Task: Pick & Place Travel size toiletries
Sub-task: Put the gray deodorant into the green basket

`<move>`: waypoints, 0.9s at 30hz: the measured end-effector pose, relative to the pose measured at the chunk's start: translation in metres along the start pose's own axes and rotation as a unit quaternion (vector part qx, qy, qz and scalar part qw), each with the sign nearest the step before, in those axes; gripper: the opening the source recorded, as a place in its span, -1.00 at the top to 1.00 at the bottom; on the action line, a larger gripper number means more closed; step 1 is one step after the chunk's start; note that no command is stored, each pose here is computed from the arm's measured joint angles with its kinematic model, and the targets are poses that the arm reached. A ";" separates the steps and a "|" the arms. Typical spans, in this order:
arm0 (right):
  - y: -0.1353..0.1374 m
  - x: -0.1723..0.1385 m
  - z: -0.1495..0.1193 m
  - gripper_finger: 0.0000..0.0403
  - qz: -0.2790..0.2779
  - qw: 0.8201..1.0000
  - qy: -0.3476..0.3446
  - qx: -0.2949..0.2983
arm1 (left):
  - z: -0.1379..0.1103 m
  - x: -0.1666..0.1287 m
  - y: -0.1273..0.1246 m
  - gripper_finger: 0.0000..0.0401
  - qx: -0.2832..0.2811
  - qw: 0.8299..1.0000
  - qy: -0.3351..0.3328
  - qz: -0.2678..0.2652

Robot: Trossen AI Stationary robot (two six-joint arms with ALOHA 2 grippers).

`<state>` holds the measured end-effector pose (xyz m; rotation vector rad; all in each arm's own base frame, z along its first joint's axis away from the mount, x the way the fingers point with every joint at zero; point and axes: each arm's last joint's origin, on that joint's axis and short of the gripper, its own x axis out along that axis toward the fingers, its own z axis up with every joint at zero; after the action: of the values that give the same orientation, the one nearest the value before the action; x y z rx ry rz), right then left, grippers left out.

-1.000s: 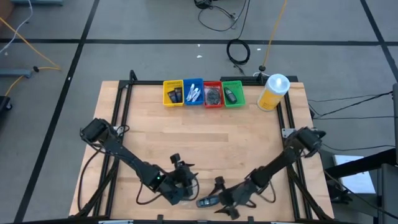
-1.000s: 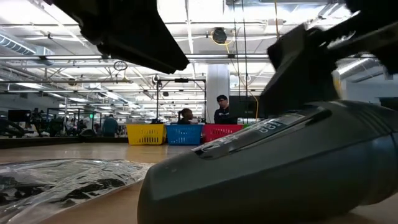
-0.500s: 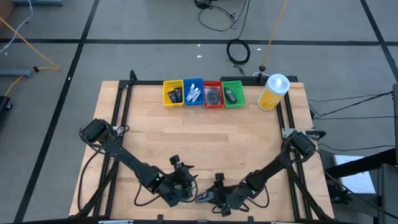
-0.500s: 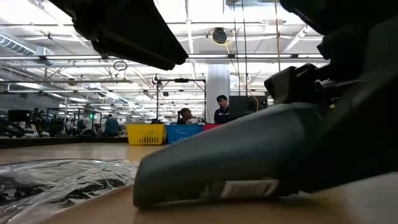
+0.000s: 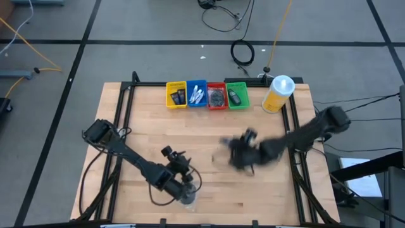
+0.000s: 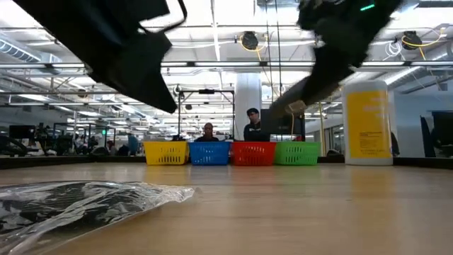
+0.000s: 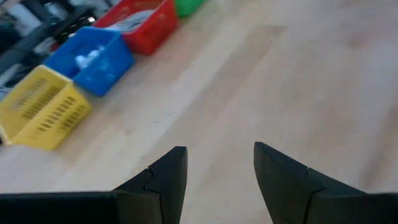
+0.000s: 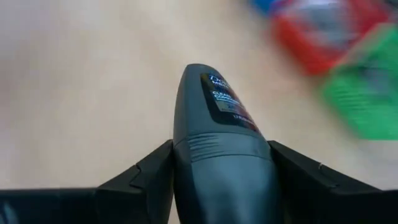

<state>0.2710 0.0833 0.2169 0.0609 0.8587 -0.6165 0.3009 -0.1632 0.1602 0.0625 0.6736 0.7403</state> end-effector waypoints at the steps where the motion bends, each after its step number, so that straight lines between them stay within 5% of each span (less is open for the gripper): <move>1: -0.020 0.002 0.010 -0.02 -0.020 1.000 0.006 0.022 | 0.001 0.004 0.003 0.08 0.002 1.000 0.003 0.009; 9: -0.154 0.064 0.051 -0.02 -0.116 0.979 0.096 0.141 | 0.016 0.030 0.018 0.08 0.004 0.998 -0.009 0.068; 14: -0.207 0.098 0.053 -0.02 -0.153 0.964 0.110 0.185 | 0.021 0.040 0.024 0.08 -0.005 0.997 -0.003 0.081; 23: -0.239 0.146 0.046 -0.02 -0.119 0.959 0.119 0.230 | 0.021 0.040 0.024 0.08 -0.002 0.997 -0.002 0.080; 27: -0.242 0.160 0.041 -0.20 -0.123 0.957 0.129 0.229 | 0.021 0.040 0.023 0.08 -0.002 0.997 0.001 0.077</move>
<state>0.2496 -0.2059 0.1740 0.4694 0.9678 -1.0518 0.3204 -0.1169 0.1614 0.1112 0.6736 0.8893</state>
